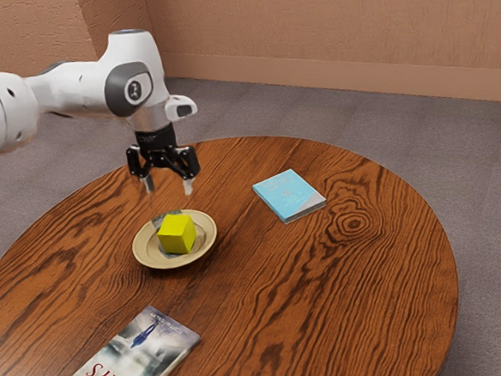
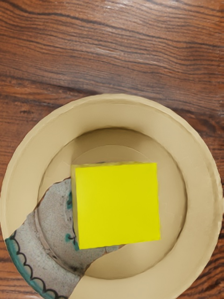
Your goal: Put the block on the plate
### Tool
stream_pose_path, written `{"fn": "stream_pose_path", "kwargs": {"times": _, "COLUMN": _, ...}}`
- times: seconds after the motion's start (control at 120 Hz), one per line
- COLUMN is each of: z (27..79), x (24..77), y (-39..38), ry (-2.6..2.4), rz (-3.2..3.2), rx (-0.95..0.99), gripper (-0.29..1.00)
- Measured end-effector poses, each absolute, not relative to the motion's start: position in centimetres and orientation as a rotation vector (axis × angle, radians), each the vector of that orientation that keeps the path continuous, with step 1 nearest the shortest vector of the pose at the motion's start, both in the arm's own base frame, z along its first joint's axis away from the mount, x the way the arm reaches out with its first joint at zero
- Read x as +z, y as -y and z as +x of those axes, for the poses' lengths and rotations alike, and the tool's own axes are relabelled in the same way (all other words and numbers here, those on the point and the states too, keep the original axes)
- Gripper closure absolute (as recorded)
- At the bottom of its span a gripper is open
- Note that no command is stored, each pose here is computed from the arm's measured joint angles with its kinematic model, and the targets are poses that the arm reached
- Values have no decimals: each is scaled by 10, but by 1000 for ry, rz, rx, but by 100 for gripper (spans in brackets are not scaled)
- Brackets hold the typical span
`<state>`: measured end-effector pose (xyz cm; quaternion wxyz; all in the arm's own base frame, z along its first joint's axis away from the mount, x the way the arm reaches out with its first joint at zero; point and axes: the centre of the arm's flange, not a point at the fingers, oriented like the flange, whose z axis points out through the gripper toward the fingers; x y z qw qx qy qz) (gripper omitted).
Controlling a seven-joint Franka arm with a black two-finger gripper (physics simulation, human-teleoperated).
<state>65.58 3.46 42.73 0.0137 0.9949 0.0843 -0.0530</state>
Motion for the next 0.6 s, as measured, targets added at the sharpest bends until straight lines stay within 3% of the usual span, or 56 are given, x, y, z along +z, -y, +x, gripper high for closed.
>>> {"fn": "stream_pose_path", "kwargs": {"times": 0.6, "z": 595, "x": 583, "y": 38, "ry": -68, "rz": 3109, "rx": -115, "gripper": 0}}
